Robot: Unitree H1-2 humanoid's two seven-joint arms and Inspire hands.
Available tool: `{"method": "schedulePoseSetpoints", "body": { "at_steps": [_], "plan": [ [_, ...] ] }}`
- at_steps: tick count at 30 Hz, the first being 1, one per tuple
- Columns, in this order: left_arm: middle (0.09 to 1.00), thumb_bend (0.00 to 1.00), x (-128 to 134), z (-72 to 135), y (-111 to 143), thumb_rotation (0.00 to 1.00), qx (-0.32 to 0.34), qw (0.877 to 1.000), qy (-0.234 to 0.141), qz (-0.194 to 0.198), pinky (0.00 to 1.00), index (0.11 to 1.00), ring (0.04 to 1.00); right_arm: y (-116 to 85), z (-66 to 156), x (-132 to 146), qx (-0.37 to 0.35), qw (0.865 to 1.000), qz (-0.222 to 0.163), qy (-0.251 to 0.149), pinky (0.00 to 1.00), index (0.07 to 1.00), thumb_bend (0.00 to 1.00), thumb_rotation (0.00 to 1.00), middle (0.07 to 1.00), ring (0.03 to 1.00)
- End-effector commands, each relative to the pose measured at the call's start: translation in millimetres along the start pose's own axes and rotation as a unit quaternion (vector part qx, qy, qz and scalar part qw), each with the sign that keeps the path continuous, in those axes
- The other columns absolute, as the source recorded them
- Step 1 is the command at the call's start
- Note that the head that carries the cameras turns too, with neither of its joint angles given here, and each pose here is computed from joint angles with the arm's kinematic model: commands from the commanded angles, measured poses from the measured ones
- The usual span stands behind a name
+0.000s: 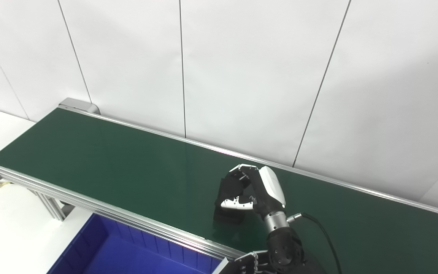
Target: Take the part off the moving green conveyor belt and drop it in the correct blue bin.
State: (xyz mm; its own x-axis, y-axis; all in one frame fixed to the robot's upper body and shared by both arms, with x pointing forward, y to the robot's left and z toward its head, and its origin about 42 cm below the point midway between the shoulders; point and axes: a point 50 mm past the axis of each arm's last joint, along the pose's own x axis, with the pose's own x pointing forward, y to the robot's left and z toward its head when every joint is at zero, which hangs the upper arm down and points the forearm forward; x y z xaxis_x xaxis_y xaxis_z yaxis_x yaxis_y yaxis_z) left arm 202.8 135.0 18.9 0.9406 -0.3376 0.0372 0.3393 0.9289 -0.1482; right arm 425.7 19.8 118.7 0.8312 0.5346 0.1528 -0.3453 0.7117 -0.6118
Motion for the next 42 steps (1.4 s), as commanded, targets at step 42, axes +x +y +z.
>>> {"method": "schedulePoseSetpoints", "body": {
  "at_steps": [42],
  "plan": [
    [0.812,0.97,-10,10,45,0.19,-0.01,1.0,-0.022,-0.011,0.79,0.804,0.801,-176,77,-81,0.046,0.962,-0.24,-0.119,0.38,0.484,0.52,0.0,0.508,0.422]
  ]
}}
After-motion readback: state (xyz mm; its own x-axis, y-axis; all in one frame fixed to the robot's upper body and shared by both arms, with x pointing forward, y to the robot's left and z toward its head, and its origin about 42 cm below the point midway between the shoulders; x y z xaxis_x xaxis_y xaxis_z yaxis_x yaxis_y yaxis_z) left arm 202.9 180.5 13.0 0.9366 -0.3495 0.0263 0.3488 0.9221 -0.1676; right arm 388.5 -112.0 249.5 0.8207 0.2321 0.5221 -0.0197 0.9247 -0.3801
